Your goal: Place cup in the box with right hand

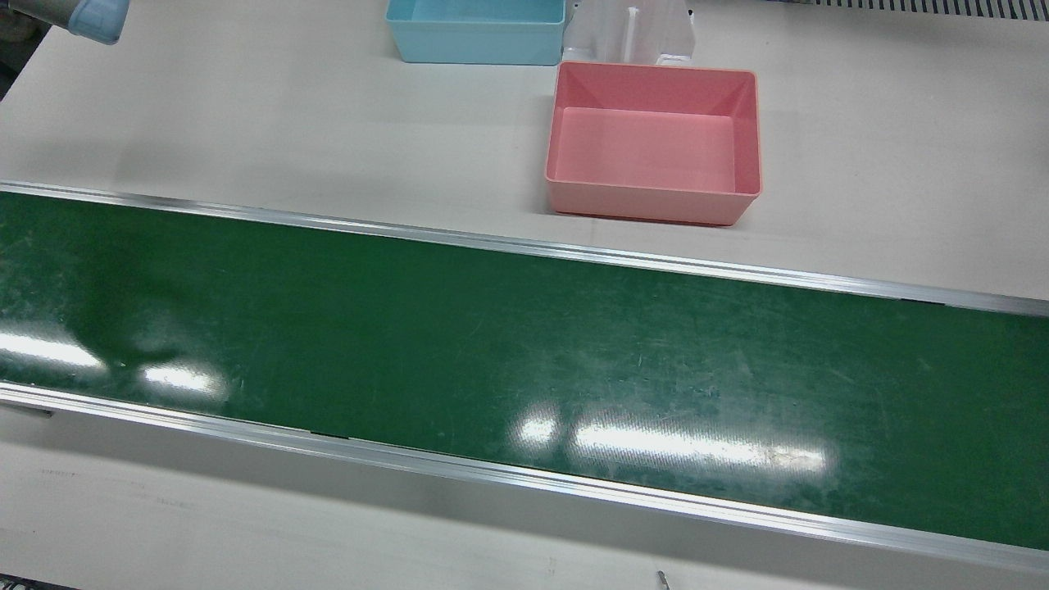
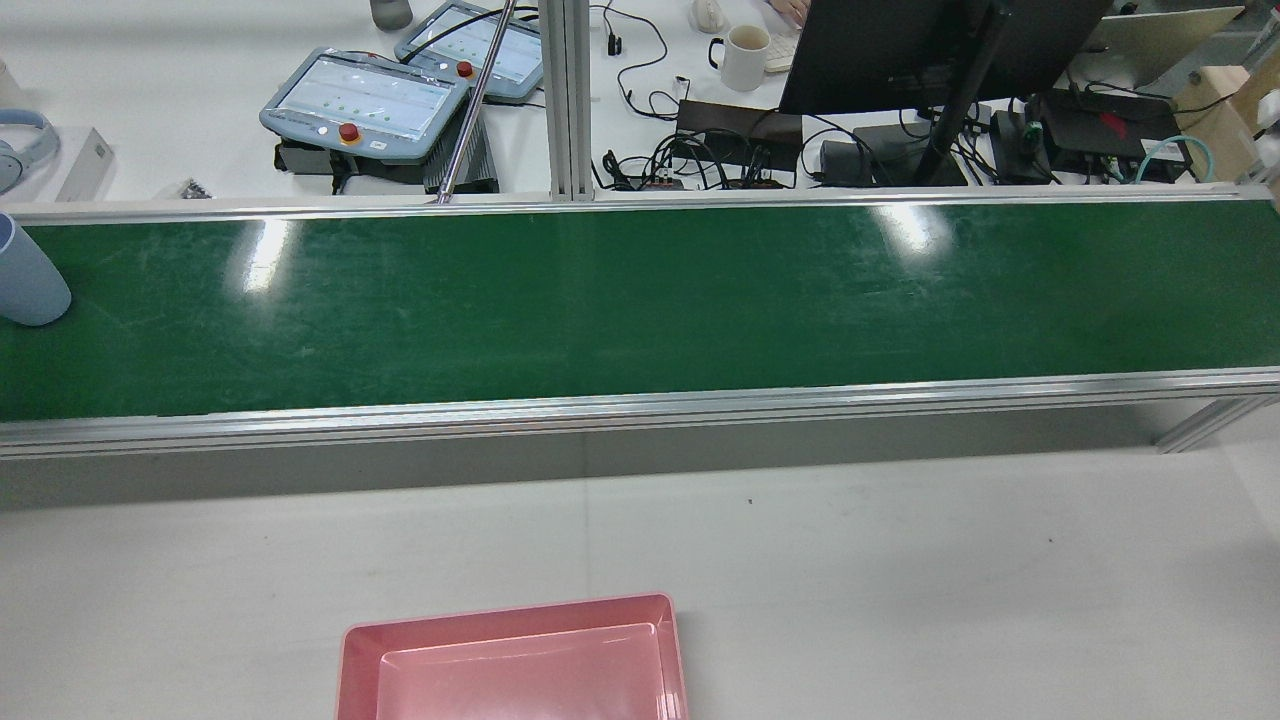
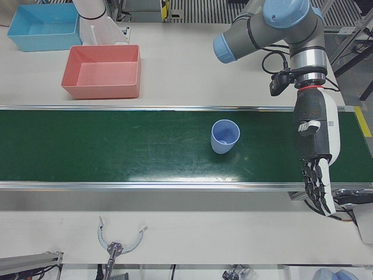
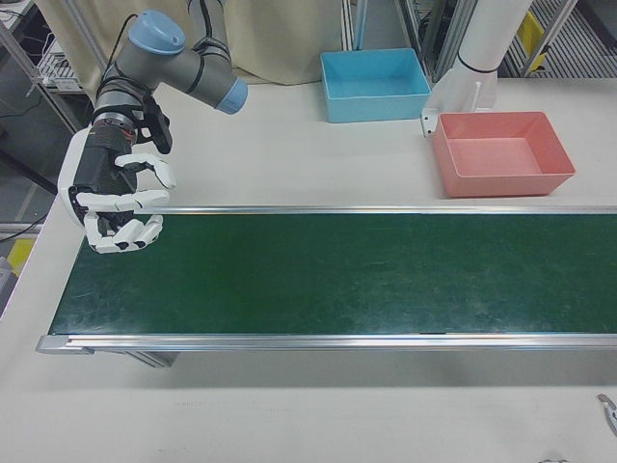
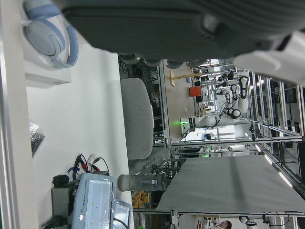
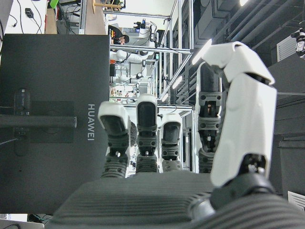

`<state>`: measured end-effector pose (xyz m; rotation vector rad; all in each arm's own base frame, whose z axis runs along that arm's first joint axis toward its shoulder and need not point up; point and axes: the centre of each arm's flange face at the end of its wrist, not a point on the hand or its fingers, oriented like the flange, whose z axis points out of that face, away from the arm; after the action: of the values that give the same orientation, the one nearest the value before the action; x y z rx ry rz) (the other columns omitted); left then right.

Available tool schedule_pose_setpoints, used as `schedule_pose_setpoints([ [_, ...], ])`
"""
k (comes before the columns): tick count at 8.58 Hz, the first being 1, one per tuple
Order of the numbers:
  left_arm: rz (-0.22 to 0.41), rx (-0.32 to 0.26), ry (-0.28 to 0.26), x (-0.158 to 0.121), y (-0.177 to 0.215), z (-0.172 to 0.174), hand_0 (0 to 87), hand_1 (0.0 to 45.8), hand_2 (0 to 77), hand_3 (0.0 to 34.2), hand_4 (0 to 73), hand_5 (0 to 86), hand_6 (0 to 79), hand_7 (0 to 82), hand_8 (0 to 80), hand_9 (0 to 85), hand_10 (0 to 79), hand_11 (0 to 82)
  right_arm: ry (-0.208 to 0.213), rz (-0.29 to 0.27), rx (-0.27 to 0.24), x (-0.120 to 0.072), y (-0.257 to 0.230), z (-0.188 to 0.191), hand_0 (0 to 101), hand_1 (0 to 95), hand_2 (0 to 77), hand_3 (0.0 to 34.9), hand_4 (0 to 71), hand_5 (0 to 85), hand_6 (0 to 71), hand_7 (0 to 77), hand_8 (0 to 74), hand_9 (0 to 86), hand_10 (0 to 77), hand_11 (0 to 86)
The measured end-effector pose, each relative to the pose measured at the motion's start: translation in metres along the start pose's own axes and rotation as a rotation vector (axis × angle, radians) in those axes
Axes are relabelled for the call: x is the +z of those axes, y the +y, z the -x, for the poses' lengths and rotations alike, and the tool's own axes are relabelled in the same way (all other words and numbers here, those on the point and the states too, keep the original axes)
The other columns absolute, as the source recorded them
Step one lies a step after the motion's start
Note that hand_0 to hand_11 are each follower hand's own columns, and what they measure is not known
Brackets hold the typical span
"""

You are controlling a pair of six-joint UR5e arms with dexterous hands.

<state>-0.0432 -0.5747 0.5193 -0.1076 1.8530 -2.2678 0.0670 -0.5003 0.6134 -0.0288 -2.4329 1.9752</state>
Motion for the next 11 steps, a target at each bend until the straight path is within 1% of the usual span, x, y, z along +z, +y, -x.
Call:
schedule_pose_setpoints([
  [2,0.000,0.001,0.000,0.0000,0.0000,0.0000,0.0,0.5,0.5,0.0,0.0,0.0,0.0,0.0,0.0,0.5,0.0,0.0,0.001,-0.002,0.000,0.0005,-0.0007,-0.0003,56,22.9,32.7,0.0,51.8,12.0,22.4,69.8,38.7,55.6,46.4,65.4],
  [5,0.000,0.000,0.000,0.0000,0.0000,0.0000,0.0,0.5,0.5,0.0,0.0,0.0,0.0,0.0,0.0,0.5,0.0,0.0,0.001,-0.002,-0.001,0.0010,-0.0009,-0.0004,56,22.9,33.8,0.0,51.8,12.0,22.4,69.8,39.8,56.7,46.9,68.2],
  [11,0.000,0.001,0.000,0.0000,0.0000,0.0000,0.0,0.5,0.5,0.0,0.0,0.0,0.0,0.0,0.0,0.5,0.0,0.0,-0.001,-0.003,-0.001,0.0011,-0.0015,-0.0001,56,22.4,32.7,0.0,51.8,12.0,21.8,69.8,38.7,56.2,46.9,67.1],
])
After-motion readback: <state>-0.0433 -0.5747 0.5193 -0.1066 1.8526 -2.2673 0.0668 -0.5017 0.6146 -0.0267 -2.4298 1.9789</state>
